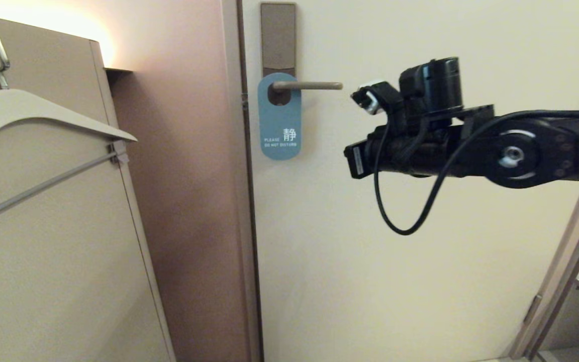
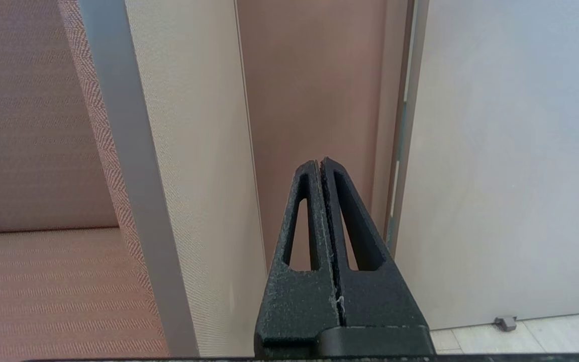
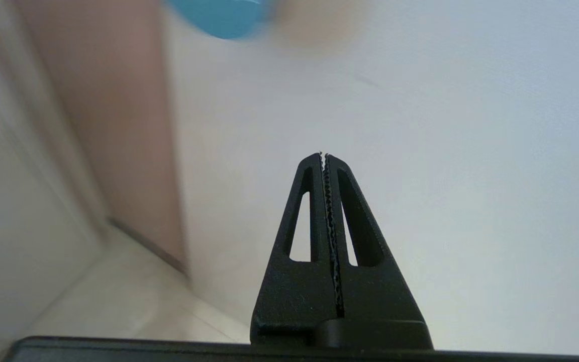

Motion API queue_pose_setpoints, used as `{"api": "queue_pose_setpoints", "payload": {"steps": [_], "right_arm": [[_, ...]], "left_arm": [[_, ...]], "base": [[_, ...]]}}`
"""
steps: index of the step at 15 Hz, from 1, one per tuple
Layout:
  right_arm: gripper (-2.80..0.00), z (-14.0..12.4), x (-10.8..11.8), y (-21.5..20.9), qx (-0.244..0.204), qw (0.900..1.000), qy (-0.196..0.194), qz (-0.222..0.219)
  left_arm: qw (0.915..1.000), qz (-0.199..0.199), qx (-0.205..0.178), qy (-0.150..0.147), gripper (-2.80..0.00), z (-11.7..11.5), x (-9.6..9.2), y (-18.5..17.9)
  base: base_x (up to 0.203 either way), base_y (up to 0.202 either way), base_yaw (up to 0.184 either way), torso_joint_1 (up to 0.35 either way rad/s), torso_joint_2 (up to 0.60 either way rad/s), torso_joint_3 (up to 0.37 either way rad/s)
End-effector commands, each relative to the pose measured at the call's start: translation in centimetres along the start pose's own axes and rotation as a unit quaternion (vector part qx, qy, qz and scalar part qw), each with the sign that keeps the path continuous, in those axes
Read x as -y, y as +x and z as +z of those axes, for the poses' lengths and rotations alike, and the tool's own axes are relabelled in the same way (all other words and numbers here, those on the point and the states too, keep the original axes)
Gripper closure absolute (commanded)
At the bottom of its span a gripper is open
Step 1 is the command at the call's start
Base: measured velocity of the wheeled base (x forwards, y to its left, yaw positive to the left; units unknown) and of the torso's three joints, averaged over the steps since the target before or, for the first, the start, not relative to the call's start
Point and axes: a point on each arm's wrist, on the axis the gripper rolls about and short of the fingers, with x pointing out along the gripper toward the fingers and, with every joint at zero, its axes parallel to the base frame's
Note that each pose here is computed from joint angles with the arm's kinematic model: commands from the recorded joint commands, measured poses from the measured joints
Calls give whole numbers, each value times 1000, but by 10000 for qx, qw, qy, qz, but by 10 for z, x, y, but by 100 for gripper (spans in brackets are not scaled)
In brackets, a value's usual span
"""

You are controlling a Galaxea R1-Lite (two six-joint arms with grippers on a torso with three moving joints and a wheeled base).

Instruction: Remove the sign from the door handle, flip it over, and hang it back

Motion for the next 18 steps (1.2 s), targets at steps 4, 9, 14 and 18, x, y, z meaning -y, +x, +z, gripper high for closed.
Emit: {"api": "queue_pose_setpoints", "payload": {"steps": [4,9,14,18], "right_arm": [[0,25,58,-144,910,9870,370,-1269],[0,-49,74,-237,689,9719,614,-2164],[0,-115,61,-284,723,9613,783,-2541],[0,-183,41,-306,1105,9578,815,-2526]], "left_arm": [[10000,1,-4,0,0,0,0,0],[10000,1,2,0,0,0,0,0],[10000,1,-4,0,0,0,0,0],[10000,1,-4,0,0,0,0,0]], "base": [[0,0,0,0,0,0],[0,0,0,0,0,0],[0,0,0,0,0,0],[0,0,0,0,0,0]]}}
